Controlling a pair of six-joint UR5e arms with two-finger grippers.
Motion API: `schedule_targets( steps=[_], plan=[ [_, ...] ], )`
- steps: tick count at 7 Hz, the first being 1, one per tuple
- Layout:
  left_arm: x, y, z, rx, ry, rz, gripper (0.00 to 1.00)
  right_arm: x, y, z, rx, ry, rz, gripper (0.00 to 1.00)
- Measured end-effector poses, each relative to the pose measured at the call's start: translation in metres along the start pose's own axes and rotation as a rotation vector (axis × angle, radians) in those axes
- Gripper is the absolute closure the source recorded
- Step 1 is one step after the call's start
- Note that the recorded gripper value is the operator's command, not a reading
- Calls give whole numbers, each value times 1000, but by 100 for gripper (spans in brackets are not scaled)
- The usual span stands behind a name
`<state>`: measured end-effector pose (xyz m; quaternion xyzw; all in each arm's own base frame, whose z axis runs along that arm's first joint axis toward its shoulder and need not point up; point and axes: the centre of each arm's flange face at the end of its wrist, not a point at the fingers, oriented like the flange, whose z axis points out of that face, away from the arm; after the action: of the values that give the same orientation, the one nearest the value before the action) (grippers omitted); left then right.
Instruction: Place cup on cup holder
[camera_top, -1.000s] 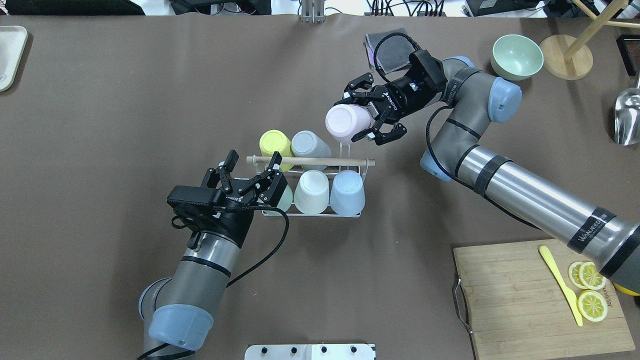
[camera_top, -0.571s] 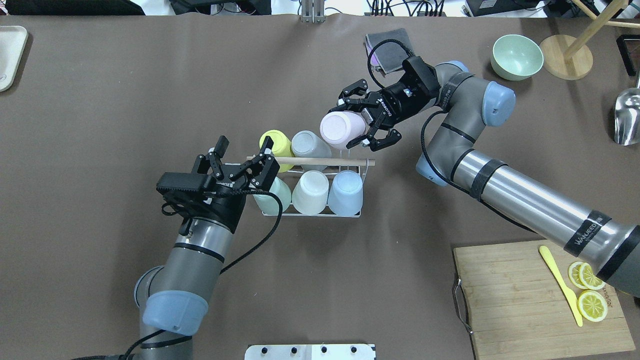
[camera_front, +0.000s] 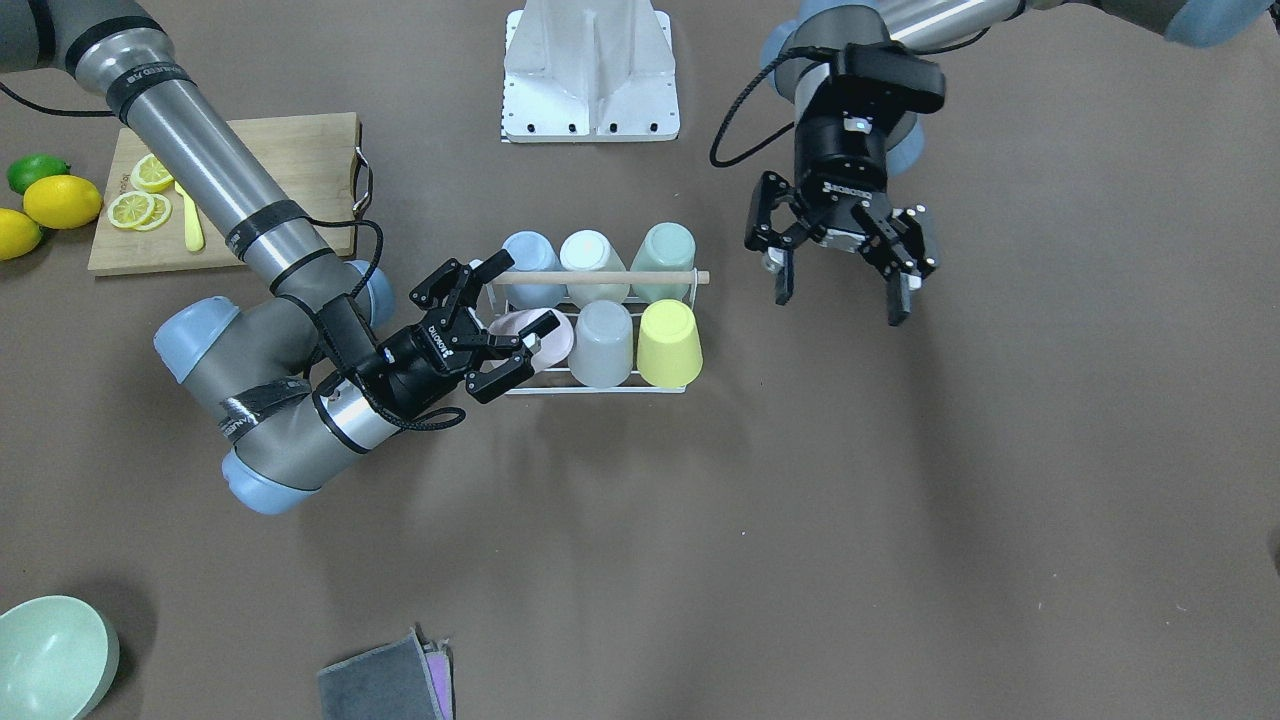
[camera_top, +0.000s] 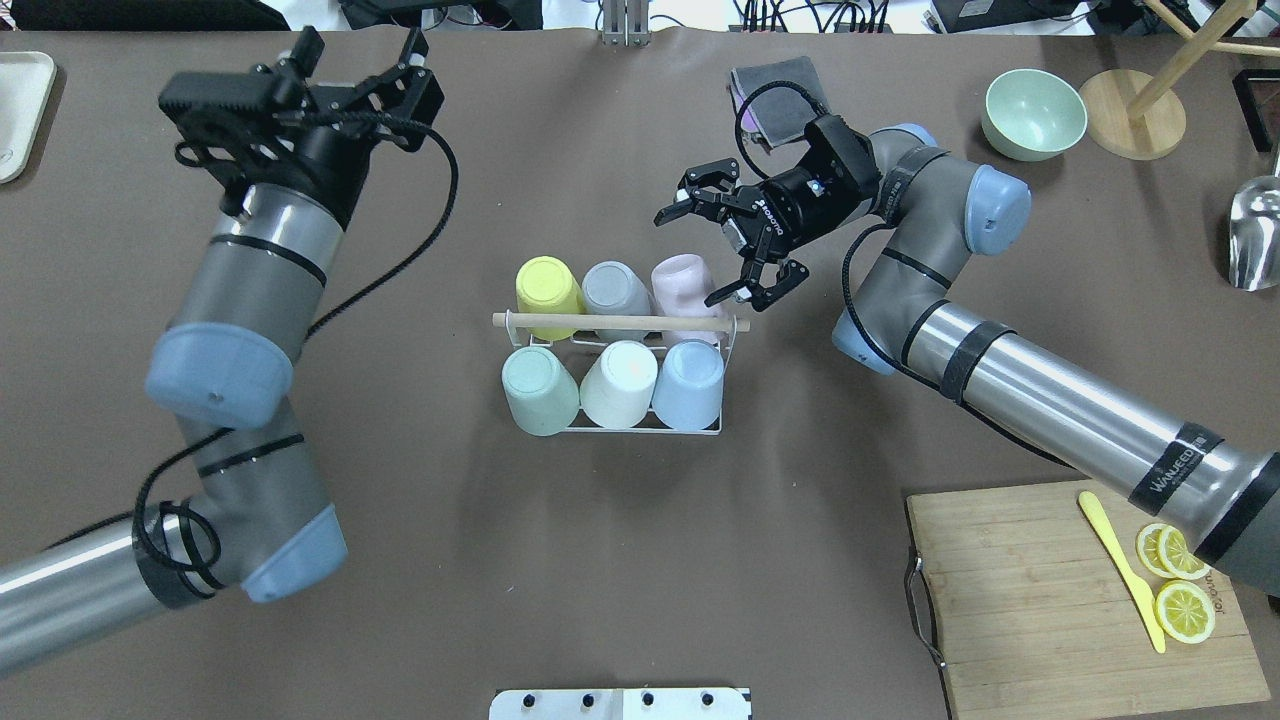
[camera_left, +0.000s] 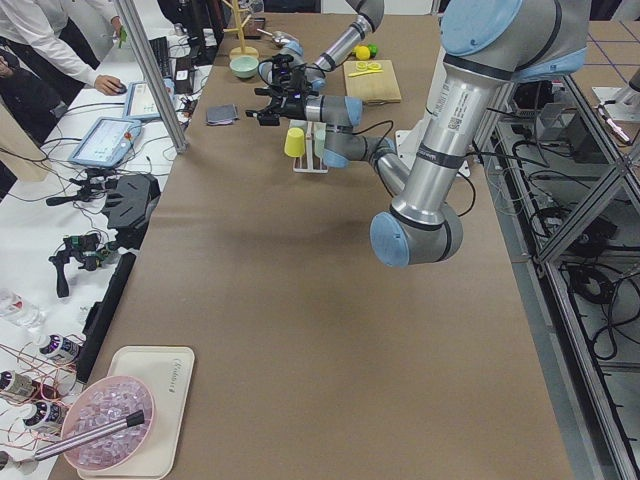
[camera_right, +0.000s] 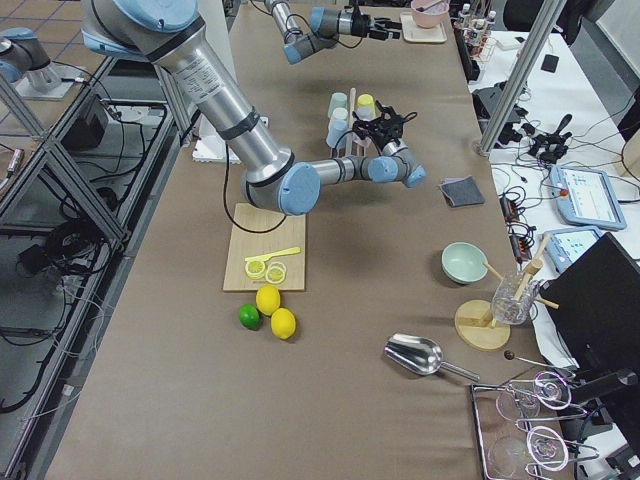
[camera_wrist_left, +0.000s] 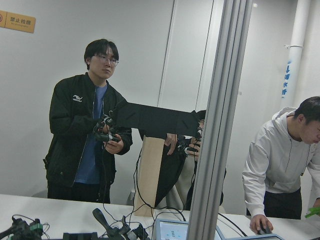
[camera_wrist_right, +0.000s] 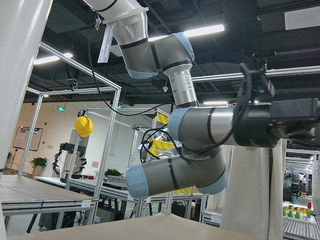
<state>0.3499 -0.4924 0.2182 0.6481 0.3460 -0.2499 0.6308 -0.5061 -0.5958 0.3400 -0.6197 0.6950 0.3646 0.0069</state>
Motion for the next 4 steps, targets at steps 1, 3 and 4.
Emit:
schedule_targets(
  steps=[1, 3, 4],
  plan=[
    [-23, -9, 27, -53, -66, 63, 2, 3, -4, -5, -3, 13, 5, 1],
    [-64, 0, 63, -254, -193, 134, 2, 20, -32, -36, -10, 101, 74, 1],
    [-82, 8, 71, -370, -217, 145, 2, 27, -49, -56, 10, 152, 192, 1]
  ],
)
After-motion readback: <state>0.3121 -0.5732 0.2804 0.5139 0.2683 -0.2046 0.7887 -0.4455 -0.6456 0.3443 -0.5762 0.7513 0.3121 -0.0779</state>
